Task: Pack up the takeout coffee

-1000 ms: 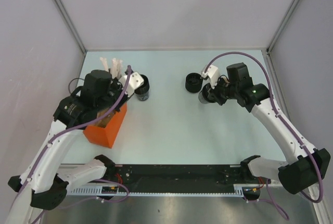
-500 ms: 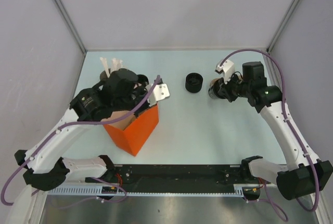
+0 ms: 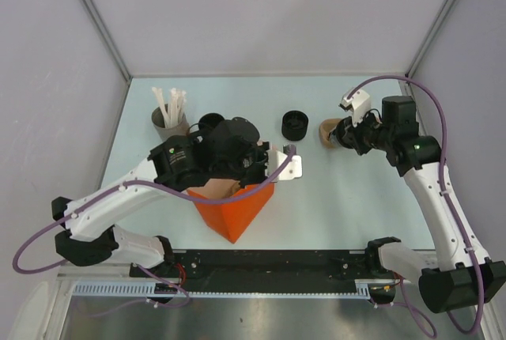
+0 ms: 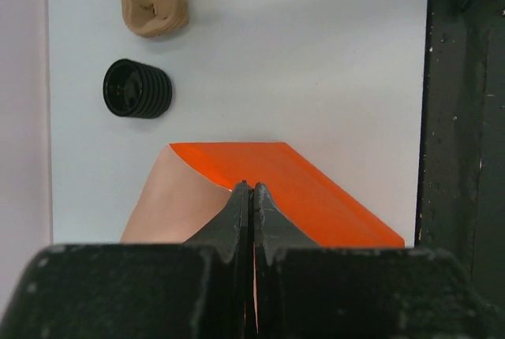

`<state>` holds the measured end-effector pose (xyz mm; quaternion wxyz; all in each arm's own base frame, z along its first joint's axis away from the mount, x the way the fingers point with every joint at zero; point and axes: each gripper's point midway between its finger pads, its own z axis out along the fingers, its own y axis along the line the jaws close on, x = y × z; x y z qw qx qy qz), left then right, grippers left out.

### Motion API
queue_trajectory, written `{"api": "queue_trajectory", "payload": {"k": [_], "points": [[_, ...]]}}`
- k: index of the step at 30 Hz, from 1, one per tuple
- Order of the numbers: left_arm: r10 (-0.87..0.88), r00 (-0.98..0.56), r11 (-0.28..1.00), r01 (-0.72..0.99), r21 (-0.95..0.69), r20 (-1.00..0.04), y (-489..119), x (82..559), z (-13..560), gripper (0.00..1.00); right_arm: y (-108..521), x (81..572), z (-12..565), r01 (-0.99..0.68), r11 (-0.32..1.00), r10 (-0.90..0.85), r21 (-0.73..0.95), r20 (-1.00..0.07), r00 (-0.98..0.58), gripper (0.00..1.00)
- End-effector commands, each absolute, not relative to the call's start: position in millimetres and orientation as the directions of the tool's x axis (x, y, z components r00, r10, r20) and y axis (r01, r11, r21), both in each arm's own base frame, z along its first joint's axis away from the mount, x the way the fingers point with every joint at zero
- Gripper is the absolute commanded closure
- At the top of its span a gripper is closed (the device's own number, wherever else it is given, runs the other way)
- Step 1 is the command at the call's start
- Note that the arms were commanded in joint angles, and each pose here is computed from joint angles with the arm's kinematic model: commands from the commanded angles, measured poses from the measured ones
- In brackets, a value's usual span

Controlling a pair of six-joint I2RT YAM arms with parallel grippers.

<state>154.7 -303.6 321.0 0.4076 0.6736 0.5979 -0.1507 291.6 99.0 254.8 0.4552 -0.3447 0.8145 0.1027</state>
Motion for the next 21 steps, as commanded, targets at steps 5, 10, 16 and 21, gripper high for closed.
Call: {"api": "queue_trajectory", "payload": {"k": [5,10,16,21], "points": [[0.623,0.32,0.015,0.907,0.42,-0.714,-330.4,145.6,342.6,0.62,84.3,287.9,275.6,-0.585,0.791,-0.443,-0.178,-0.827,-0.347,1.0],[0.596,0.324,0.057,0.895,0.441,-0.734,-327.1,148.7,360.5,0.19,86.3,288.3,288.3,-0.571,0.806,-0.41,-0.157,-0.844,-0.346,1.0],[0.549,0.297,0.222,0.85,0.478,-0.781,-297.2,171.0,403.0,0.0,95.5,288.2,322.1,-0.593,0.792,-0.383,-0.144,-0.874,-0.298,1.0],[0.478,0.214,0.446,0.776,0.445,-0.852,-240.8,207.9,433.3,0.0,109.8,289.0,362.9,-0.642,0.755,-0.36,-0.132,-0.902,-0.238,1.0]]}}
